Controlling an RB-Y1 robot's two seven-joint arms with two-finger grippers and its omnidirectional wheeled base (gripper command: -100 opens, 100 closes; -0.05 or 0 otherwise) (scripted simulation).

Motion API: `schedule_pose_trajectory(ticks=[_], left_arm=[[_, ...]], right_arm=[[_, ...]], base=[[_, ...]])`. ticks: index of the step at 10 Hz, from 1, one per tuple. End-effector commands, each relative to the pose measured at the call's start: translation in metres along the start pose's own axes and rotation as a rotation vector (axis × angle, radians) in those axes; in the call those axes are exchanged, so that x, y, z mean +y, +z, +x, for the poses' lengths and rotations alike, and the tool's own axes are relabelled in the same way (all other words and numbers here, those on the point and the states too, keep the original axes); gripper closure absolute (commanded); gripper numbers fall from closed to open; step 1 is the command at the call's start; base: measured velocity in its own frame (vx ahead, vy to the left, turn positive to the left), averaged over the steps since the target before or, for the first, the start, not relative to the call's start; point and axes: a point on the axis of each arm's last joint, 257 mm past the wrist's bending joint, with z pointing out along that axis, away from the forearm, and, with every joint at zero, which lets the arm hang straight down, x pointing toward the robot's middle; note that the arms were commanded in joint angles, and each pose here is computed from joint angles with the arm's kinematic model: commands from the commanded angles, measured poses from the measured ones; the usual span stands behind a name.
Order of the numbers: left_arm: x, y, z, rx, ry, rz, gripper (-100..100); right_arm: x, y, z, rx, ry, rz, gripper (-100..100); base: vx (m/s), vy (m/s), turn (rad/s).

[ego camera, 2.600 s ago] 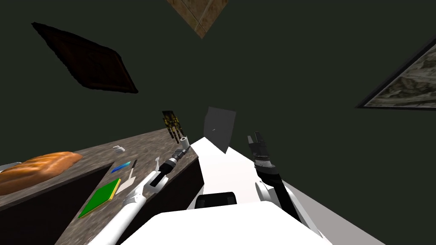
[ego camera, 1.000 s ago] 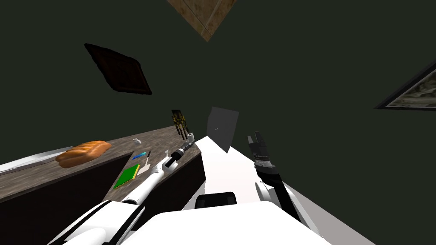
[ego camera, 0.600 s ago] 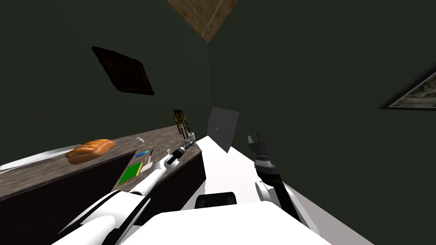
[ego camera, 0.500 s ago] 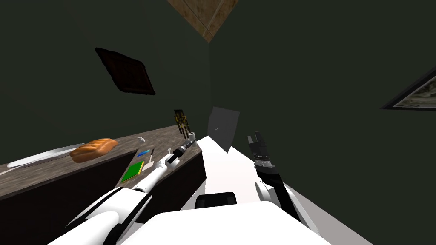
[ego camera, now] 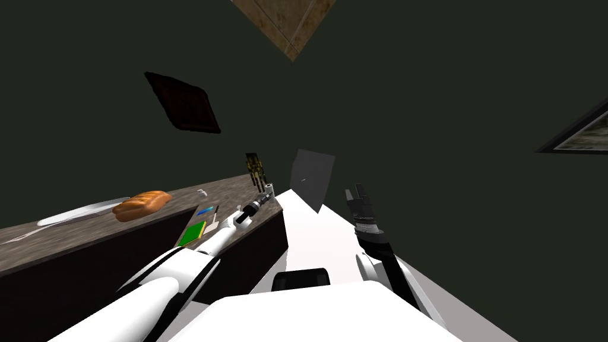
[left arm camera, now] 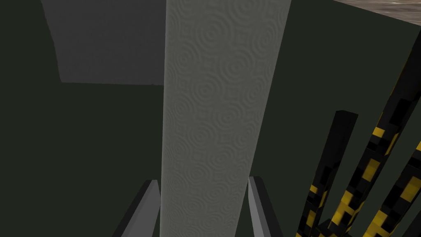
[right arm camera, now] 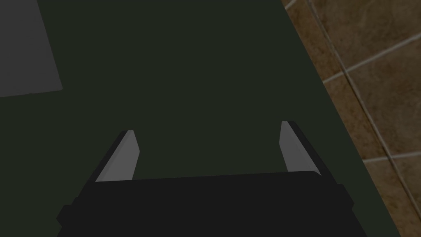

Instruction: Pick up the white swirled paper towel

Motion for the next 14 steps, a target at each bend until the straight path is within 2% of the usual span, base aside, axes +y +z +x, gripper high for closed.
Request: schedule_pose_trajectory(ticks=[1, 4, 5, 6, 9, 11, 12, 13, 14], left_arm=[[0.000, 0.000, 0.000, 0.000, 0.000, 0.000, 100], [0.001, 0.000, 0.000, 0.000, 0.002, -0.001, 100], [0.001, 0.000, 0.000, 0.000, 0.001, -0.001, 0], [0.009, -0.012, 0.010, 0.016, -0.016, -0.029, 100], [0.024, -0.026, 0.031, 0.057, -0.025, -0.066, 100], [0.007, -0.016, 0.013, 0.017, -0.018, -0.024, 100], [0.005, -0.014, 0.011, 0.013, -0.017, -0.020, 100], [0.017, -0.027, 0.023, 0.031, -0.032, -0.055, 100], [0.011, -0.034, 0.026, 0.028, -0.034, -0.042, 100]], right_arm=[[0.000, 0.000, 0.000, 0.000, 0.000, 0.000, 0], [0.000, 0.000, 0.000, 0.000, 0.000, 0.000, 0], [0.000, 0.000, 0.000, 0.000, 0.000, 0.000, 0], [0.000, 0.000, 0.000, 0.000, 0.000, 0.000, 0], [0.000, 0.000, 0.000, 0.000, 0.000, 0.000, 0], [0.000, 0.000, 0.000, 0.000, 0.000, 0.000, 0], [0.000, 0.000, 0.000, 0.000, 0.000, 0.000, 0], [0.000, 0.000, 0.000, 0.000, 0.000, 0.000, 0], [0.000, 0.000, 0.000, 0.000, 0.000, 0.000, 0]], base=[[0.000, 0.000, 0.000], [0.000, 0.000, 0.000], [0.000, 0.000, 0.000], [0.036, 0.010, -0.119], [0.031, 0.009, -0.029], [-0.007, 0.000, 0.021], [-0.008, 0.001, -0.002], [0.032, 0.010, -0.126], [0.041, 0.009, -0.060]])
